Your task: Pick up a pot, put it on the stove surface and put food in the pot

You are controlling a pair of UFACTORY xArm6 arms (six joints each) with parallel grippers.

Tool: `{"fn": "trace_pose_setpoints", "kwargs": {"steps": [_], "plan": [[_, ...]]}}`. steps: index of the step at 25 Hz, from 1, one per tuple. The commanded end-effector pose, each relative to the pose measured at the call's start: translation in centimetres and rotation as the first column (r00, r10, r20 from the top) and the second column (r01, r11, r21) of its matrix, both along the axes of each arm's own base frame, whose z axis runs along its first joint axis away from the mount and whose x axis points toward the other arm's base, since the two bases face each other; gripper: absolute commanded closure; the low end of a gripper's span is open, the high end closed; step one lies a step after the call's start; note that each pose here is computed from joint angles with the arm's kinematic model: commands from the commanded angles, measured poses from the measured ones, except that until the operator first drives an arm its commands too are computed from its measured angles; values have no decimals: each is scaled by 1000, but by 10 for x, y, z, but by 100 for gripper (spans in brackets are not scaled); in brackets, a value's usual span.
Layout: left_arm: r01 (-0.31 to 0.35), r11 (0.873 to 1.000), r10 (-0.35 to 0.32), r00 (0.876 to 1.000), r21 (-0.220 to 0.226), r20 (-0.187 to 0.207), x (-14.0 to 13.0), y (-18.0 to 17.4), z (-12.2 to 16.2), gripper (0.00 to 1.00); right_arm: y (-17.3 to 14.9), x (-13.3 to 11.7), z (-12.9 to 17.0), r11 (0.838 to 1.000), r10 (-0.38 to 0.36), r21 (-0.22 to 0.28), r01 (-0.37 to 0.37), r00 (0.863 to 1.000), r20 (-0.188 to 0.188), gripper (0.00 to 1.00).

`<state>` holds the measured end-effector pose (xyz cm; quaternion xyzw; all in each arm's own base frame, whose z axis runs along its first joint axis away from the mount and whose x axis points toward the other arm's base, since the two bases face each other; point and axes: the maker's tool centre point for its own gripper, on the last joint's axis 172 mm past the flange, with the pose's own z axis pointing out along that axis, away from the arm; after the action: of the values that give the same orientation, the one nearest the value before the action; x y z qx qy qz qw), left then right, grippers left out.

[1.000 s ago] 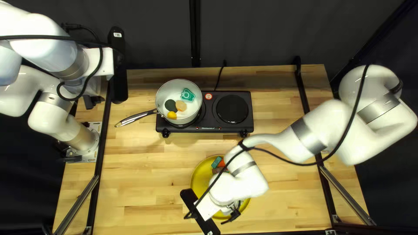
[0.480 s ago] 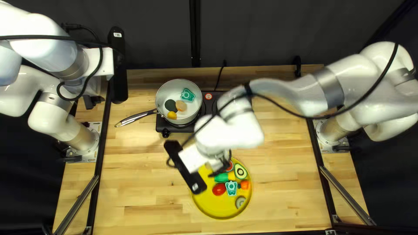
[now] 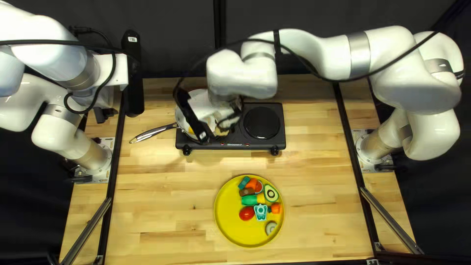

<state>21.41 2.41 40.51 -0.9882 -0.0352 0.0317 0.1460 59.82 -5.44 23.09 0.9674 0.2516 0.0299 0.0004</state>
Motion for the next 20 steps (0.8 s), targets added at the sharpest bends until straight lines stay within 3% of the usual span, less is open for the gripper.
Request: {"fn": "trace_pose_setpoints", "kwargs": {"steps": [1, 10, 20], "plan": [[0, 1000, 0, 1000, 0, 0, 0, 0, 0, 0, -27, 15, -14, 1000, -10, 13, 11, 1000, -6, 100], [0, 1000, 0, 1000, 0, 0, 0, 0, 0, 0, -33, 22, -70, 999, -21, 45, 23, 999, -40, 100], [0, 1000, 0, 1000, 0, 0, 0, 0, 0, 0, -26, 25, -76, 999, -13, 43, 15, 999, -47, 100]]}}
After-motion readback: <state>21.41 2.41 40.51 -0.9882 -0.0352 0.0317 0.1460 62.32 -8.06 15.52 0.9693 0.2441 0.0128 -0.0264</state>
